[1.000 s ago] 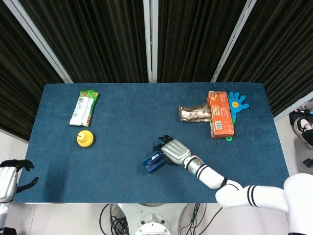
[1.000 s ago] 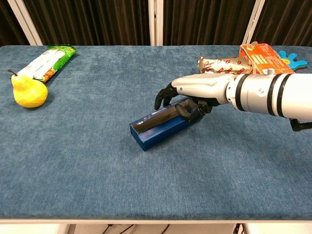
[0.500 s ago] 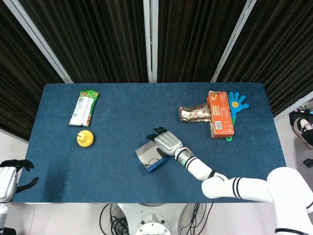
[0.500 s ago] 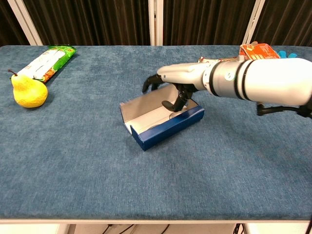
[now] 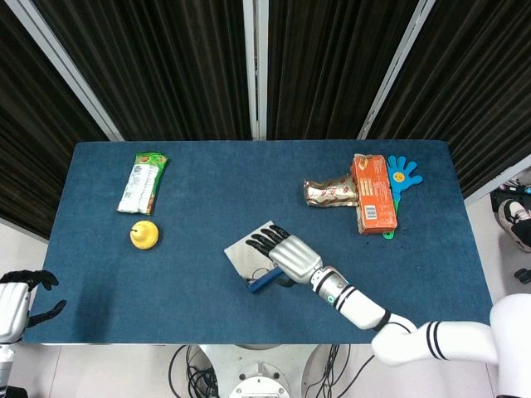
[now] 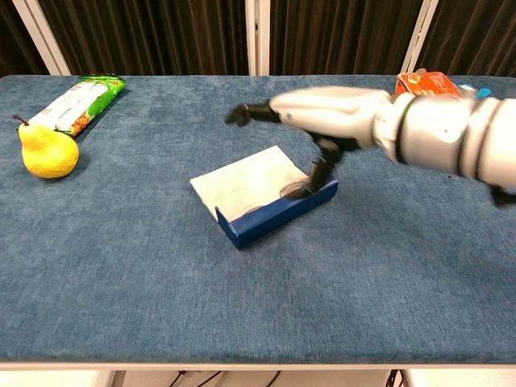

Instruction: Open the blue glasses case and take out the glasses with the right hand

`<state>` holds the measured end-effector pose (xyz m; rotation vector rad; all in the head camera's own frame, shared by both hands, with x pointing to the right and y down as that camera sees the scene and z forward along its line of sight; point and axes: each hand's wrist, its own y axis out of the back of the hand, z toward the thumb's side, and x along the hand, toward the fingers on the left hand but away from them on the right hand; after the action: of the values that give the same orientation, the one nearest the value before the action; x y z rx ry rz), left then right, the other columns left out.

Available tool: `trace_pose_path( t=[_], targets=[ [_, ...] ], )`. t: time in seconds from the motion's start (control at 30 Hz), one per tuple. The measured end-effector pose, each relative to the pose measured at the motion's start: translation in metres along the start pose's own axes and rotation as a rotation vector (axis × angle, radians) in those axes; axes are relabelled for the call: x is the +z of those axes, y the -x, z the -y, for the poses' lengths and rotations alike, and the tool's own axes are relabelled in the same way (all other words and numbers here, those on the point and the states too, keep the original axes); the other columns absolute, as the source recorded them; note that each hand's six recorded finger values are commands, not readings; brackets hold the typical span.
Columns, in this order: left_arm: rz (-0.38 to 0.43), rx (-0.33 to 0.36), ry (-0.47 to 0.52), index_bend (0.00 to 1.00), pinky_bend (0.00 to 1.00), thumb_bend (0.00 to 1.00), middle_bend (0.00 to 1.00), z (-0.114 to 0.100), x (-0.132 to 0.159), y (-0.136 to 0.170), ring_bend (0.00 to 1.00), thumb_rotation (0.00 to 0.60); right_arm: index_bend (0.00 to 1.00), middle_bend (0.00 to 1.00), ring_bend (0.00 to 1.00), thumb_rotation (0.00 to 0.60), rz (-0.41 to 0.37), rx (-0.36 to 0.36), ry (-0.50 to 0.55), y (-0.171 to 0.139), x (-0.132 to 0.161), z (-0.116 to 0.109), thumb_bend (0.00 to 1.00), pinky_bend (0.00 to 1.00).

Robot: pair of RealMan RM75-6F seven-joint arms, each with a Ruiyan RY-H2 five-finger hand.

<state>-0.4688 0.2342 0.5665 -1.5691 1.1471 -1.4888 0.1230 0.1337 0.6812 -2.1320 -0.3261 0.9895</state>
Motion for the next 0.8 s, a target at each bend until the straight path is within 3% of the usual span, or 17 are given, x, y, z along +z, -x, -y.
trace_pose_path(
  t=[0.13, 0.43, 0.67, 0.8],
  targets=[
    [-0.001, 0.001, 0.002, 0.51, 0.36, 0.17, 0.54, 0.0, 0.0, 0.0, 0.42, 0.6, 0.0, 0.01, 0.0, 0.6, -0.008, 0.004, -0.02, -0.003, 0.001, 0.011, 0.02, 0.0],
    [0.0, 0.0, 0.009, 0.51, 0.36, 0.17, 0.54, 0.0, -0.001, 0.0, 0.42, 0.6, 0.0, 0.0, 0.0, 0.6, -0.031, 0.001, -0.029, 0.046, 0.029, 0.034, 0.01, 0.0],
    [0.002, -0.002, 0.013, 0.51, 0.36, 0.17, 0.54, 0.0, -0.001, 0.001, 0.42, 0.6, 0.0, 0.0, 0.0, 0.6, 0.058, -0.049, -0.002, 0.097, 0.027, 0.025, 0.06, 0.0],
    [0.003, -0.003, 0.016, 0.51, 0.36, 0.17, 0.54, 0.0, -0.002, 0.0, 0.42, 0.6, 0.0, 0.01, 0.0, 0.6, 0.143, -0.073, 0.01, 0.118, 0.012, 0.017, 0.14, 0.0]
  ],
)
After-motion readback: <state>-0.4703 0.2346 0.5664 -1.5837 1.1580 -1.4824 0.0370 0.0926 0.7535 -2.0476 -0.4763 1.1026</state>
